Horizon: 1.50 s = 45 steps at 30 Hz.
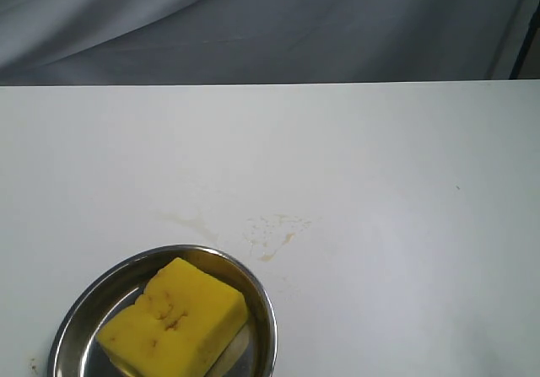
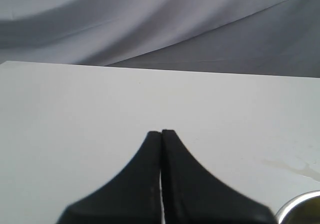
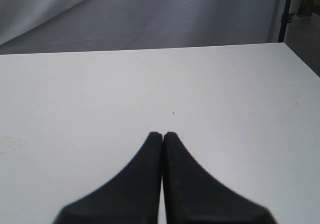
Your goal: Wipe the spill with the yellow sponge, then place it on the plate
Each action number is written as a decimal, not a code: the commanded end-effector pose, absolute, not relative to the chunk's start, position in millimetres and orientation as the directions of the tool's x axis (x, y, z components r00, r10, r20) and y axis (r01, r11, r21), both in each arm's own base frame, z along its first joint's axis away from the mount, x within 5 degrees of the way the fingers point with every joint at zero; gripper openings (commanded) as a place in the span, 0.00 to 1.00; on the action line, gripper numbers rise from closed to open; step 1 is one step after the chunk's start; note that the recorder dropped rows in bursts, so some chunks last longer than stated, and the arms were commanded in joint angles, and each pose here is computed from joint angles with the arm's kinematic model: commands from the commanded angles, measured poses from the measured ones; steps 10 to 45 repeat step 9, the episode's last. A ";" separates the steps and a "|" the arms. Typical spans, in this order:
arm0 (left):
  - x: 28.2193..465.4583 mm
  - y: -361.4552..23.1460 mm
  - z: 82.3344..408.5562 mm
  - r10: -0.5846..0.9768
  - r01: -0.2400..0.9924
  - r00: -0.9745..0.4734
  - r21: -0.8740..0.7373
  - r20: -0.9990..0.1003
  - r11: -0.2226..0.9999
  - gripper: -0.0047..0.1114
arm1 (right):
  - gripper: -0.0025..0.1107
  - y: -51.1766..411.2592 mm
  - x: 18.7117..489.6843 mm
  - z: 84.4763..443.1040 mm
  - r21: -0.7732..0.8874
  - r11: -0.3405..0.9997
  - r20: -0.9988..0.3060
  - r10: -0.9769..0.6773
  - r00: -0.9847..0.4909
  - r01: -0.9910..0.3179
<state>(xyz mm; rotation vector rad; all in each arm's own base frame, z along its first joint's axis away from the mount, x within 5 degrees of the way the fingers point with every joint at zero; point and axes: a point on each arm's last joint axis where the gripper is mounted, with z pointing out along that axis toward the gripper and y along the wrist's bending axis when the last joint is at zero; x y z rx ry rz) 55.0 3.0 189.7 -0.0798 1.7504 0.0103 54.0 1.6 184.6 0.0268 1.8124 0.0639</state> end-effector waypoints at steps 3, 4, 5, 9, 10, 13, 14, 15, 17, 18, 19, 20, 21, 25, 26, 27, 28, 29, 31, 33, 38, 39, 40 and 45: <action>54.9 3.0 189.1 -0.058 -0.062 -0.174 -0.048 -0.983 0.997 0.04 | 0.02 1.2 53.9 183.7 0.059 0.998 -0.970 0.055 -0.238 -0.007; 54.9 3.0 189.1 -0.058 -0.062 -0.174 -0.048 -0.983 0.997 0.04 | 0.02 1.2 53.9 183.7 0.059 0.998 -0.970 0.055 -0.238 -0.007; 54.9 3.0 189.1 -0.058 -0.062 -0.174 -0.048 -0.983 0.997 0.04 | 0.02 1.2 53.9 183.7 0.059 0.998 -0.970 0.055 -0.238 -0.007; 54.9 3.0 189.1 -0.058 -0.062 -0.174 -0.048 -0.983 0.997 0.04 | 0.02 1.2 53.9 183.7 0.059 0.998 -0.970 0.055 -0.238 -0.007; 54.9 3.0 189.1 -0.058 -0.062 -0.174 -0.048 -0.983 0.997 0.04 | 0.02 1.2 53.9 183.7 0.059 0.998 -0.970 0.055 -0.238 -0.007; 54.9 3.0 189.1 -0.058 -0.062 -0.174 -0.048 -0.983 0.997 0.04 | 0.02 1.2 53.9 183.7 0.059 0.998 -0.970 0.055 -0.238 -0.007; 54.9 3.0 189.1 -0.058 -0.062 -0.174 -0.048 -0.983 0.997 0.04 | 0.02 1.2 53.9 183.7 0.059 0.998 -0.970 0.055 -0.238 -0.007; 54.9 3.0 189.1 -0.058 -0.062 -0.174 -0.048 -0.983 0.997 0.04 | 0.02 1.2 53.9 183.7 0.059 0.998 -0.970 0.055 -0.238 -0.007; 54.9 3.0 189.1 -0.058 -0.062 -0.174 -0.048 -0.983 0.997 0.04 | 0.02 1.2 53.9 183.7 0.059 0.998 -0.970 0.055 -0.238 -0.007; 54.9 3.0 189.1 -0.058 -0.062 -0.174 -0.048 -0.983 0.997 0.04 | 0.02 1.2 53.9 183.7 0.059 0.998 -0.970 0.055 -0.238 -0.007; 54.9 3.0 189.1 -0.058 -0.062 -0.174 -0.048 -0.983 0.997 0.04 | 0.02 1.2 53.9 183.7 0.059 0.998 -0.970 0.055 -0.238 -0.007; 54.9 3.0 189.1 -0.058 -0.062 -0.174 -0.048 -0.983 0.997 0.04 | 0.02 1.2 53.9 183.7 0.059 0.998 -0.970 0.055 -0.238 -0.007; 54.9 3.0 189.1 -0.058 -0.062 -0.174 -0.048 -0.983 0.997 0.04 | 0.02 1.2 53.9 183.7 0.059 0.998 -0.970 0.055 -0.238 -0.007; 54.9 3.0 189.1 -0.058 -0.062 -0.174 -0.048 -0.983 0.997 0.04 | 0.02 1.2 53.9 183.7 0.059 0.998 -0.970 0.055 -0.238 -0.007; 54.9 3.0 189.1 -0.058 -0.062 -0.174 -0.048 -0.983 0.997 0.04 | 0.02 1.2 53.9 183.7 0.059 0.998 -0.970 0.055 -0.238 -0.007; 54.9 3.0 189.1 -0.058 -0.062 -0.174 -0.048 -0.983 0.997 0.04 | 0.02 1.2 53.9 183.7 0.059 0.998 -0.970 0.055 -0.238 -0.007; 54.9 3.0 189.1 -0.058 -0.062 -0.174 -0.048 -0.983 0.997 0.04 | 0.02 1.2 53.9 183.7 0.059 0.998 -0.970 0.055 -0.238 -0.007; 54.9 3.0 189.1 -0.058 -0.062 -0.174 -0.048 -0.983 0.997 0.04 | 0.02 1.2 53.9 183.7 0.059 0.998 -0.970 0.055 -0.238 -0.007; 54.9 3.0 189.1 -0.058 -0.062 -0.174 -0.048 -0.983 0.997 0.04 | 0.02 1.2 53.9 183.7 0.059 0.998 -0.970 0.055 -0.238 -0.007; 54.9 3.0 189.1 -0.058 -0.062 -0.174 -0.048 -0.983 0.997 0.04 | 0.02 1.2 53.9 183.7 0.059 0.998 -0.970 0.055 -0.238 -0.007; 54.9 3.0 189.1 -0.058 -0.062 -0.174 -0.048 -0.983 0.997 0.04 | 0.02 1.2 53.9 183.7 0.059 0.998 -0.970 0.055 -0.238 -0.007; 54.9 3.0 189.1 -0.058 -0.062 -0.174 -0.048 -0.983 0.997 0.04 | 0.02 1.2 53.9 183.7 0.059 0.998 -0.970 0.055 -0.238 -0.007; 54.9 3.0 189.1 -0.058 -0.062 -0.174 -0.048 -0.983 0.997 0.04 | 0.02 1.2 53.9 183.7 0.059 0.998 -0.970 0.055 -0.238 -0.007; 54.9 3.0 189.1 -0.058 -0.062 -0.174 -0.048 -0.983 0.997 0.04 | 0.02 1.2 53.9 183.7 0.059 0.998 -0.970 0.055 -0.238 -0.007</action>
